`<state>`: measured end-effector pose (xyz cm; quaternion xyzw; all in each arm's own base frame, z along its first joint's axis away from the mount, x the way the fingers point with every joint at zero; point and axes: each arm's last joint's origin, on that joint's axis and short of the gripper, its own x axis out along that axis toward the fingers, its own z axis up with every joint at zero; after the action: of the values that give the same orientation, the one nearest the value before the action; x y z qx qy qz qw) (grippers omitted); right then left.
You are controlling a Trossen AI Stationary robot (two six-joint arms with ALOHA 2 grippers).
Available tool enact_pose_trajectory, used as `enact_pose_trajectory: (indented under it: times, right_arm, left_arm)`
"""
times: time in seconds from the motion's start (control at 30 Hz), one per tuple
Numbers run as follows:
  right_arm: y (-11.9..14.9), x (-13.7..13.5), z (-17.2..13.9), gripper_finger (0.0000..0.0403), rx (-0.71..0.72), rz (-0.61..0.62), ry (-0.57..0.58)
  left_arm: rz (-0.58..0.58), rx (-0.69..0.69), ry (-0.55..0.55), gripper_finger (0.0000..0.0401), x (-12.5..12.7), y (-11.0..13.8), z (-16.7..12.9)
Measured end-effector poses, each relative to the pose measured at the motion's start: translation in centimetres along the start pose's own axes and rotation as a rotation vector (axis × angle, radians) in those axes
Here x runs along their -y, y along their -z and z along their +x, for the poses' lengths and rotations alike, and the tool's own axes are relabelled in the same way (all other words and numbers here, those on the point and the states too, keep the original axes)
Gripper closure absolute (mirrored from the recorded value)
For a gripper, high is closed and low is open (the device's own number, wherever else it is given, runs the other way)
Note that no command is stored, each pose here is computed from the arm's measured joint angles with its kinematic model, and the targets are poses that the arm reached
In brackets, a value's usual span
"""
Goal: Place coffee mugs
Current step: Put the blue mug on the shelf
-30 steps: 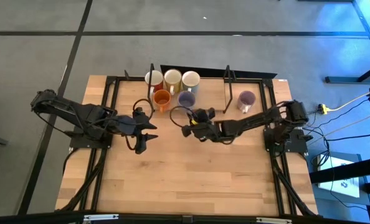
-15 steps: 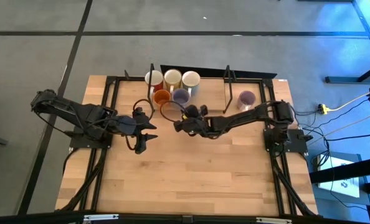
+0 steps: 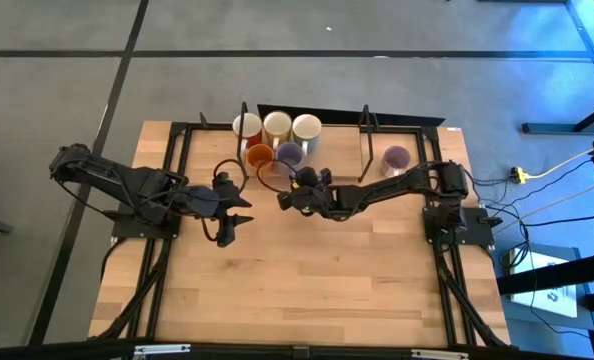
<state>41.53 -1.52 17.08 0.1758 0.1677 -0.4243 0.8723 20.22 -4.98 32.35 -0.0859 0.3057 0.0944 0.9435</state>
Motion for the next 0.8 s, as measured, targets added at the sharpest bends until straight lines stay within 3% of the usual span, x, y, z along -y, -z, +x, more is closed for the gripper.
enact_pose_trajectory:
  times: [0.37, 0.8]
  right_arm:
    - [0.16, -0.18, 0.53, 0.0374, -0.001, 0.008, -0.039]
    - [-0.1, -0.15, 1.09, 0.0304, -0.001, 0.036, -0.082]
  left_arm:
    - [0.0, 0.0, 0.001, 0.0232, 0.01, 0.0, 0.01]
    - [0.0, 0.0, 0.001, 0.0232, 0.01, 0.0, 0.01]
